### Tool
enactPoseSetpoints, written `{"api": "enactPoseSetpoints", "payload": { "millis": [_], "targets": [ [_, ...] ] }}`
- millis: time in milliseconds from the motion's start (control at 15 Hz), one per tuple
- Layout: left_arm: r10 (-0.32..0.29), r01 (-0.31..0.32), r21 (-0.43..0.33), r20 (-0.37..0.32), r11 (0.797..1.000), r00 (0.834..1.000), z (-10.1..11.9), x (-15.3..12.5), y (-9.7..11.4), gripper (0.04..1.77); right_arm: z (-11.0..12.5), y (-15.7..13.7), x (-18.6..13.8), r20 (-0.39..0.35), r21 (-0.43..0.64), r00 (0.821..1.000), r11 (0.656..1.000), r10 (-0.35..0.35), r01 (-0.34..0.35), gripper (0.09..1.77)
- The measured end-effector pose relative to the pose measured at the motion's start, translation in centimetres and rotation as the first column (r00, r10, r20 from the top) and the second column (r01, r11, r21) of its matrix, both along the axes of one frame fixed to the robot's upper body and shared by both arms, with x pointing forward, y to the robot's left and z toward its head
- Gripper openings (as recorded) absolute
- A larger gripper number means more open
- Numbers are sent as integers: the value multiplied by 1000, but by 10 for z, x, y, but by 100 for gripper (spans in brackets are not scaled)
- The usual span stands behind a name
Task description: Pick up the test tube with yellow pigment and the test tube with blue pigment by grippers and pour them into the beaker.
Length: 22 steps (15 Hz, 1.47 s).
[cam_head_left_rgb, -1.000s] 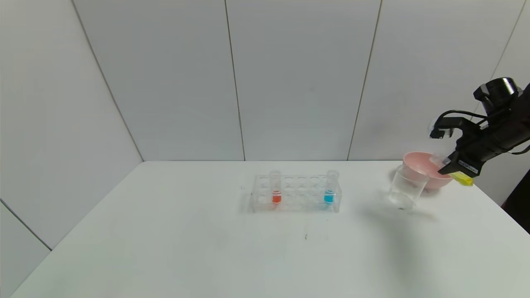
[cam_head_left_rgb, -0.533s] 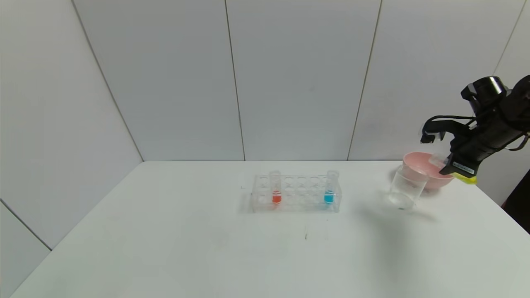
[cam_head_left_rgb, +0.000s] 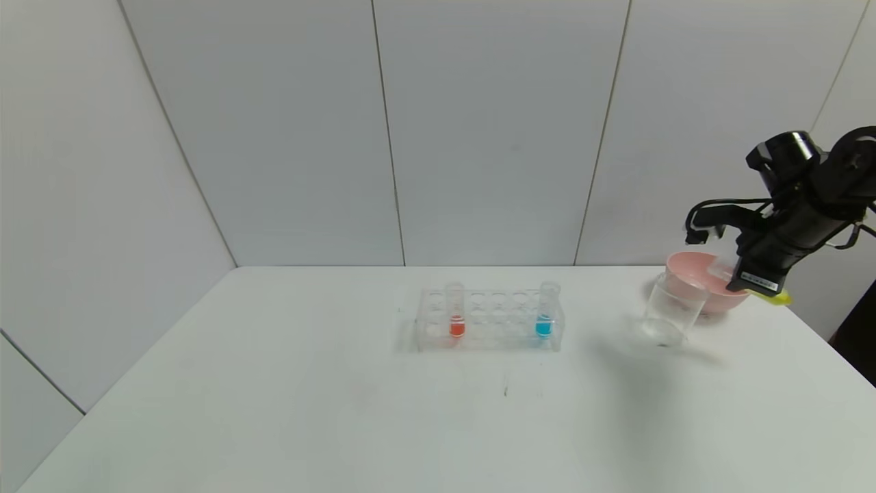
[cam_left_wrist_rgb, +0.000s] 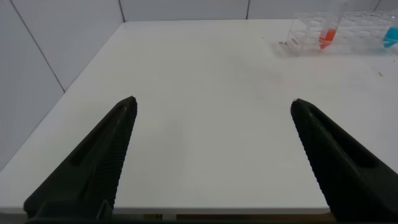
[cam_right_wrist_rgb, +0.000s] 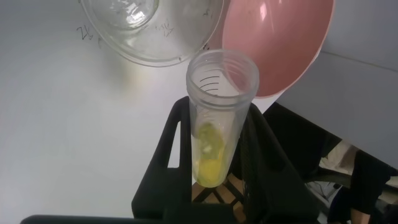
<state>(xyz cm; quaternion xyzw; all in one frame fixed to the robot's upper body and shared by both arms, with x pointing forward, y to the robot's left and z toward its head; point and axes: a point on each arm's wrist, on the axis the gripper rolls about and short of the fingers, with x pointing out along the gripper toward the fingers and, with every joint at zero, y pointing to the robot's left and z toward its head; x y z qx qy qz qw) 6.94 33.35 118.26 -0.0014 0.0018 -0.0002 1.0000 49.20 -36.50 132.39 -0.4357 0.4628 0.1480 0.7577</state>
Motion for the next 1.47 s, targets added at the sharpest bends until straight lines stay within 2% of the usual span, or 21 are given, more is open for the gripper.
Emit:
{"api": "enactPoseSetpoints", "payload": {
  "millis": [533, 1467],
  "targets": [
    [0, 0, 0, 0, 1000, 1000, 0, 0, 0, 176, -4, 8, 3, -11, -49, 1000, 999, -5, 5, 51],
    [0, 0, 0, 0, 1000, 1000, 0, 0, 0, 176, -10, 27, 7, -27, -221, 999, 975, -45, 38, 51]
  ]
}}
